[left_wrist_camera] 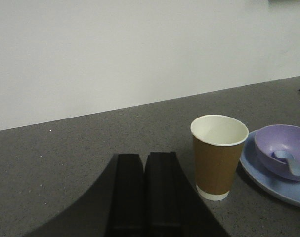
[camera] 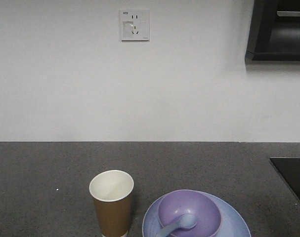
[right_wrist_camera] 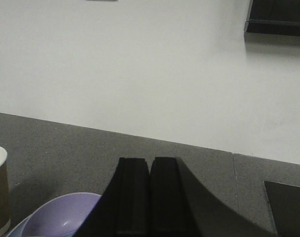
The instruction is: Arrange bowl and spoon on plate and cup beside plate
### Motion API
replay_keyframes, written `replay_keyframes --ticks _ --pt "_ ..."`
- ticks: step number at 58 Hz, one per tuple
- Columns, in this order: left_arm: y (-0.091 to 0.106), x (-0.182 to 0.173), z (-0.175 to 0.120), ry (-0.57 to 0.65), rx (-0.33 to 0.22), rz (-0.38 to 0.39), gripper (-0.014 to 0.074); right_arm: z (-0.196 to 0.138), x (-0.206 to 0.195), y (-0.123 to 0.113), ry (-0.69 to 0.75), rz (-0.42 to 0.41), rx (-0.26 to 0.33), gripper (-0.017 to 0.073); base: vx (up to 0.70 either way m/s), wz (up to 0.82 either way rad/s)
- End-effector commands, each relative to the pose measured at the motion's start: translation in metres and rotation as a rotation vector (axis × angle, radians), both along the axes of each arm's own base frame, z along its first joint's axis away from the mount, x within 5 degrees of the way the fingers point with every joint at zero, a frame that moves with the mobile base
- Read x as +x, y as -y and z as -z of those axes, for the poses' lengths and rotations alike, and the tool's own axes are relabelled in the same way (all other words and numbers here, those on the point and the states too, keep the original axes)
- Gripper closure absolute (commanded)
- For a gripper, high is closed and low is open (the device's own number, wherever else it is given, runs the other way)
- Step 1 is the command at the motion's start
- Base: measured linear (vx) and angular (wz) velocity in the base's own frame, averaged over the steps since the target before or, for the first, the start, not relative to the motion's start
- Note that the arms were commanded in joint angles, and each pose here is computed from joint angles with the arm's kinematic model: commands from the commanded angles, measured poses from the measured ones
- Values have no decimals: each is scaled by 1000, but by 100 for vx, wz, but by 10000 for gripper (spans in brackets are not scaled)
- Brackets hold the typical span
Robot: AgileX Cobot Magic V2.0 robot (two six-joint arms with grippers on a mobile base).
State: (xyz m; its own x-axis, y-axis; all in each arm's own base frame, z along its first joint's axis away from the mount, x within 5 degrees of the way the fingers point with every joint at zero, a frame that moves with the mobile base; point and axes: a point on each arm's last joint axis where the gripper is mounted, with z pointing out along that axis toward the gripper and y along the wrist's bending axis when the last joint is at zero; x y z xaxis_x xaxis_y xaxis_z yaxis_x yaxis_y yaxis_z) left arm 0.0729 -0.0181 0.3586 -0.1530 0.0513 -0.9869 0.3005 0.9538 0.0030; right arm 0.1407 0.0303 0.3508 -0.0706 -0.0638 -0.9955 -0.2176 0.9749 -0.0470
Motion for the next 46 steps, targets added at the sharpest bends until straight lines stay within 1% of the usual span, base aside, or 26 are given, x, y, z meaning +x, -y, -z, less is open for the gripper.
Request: replay_keyframes --ticks 1,27,29,30,32,35,38,46 --pt "2 -1 -10 88 -21 31 599 -17 -1 1 112 11 16 568 0 0" --pt "2 0 -8 84 -14 30 599 -16 -1 1 108 11 15 568 0 0" --pt "2 0 -8 91 8 33 599 -16 -1 1 108 11 15 568 0 0" --pt "2 -1 -9 102 32 34 599 -16 -1 1 108 11 15 568 0 0" --pt "1 -2 -8 112 58 38 599 -16 -1 1 108 11 15 568 0 0" --pt "1 -3 -6 128 83 39 599 -16 -1 1 108 11 15 568 0 0" --pt "-2 -7 -4 145 90 23 599 -16 -1 1 108 11 15 568 0 0" --pt "-8 -16 11 168 62 -41 599 -16 -1 1 108 11 15 568 0 0"
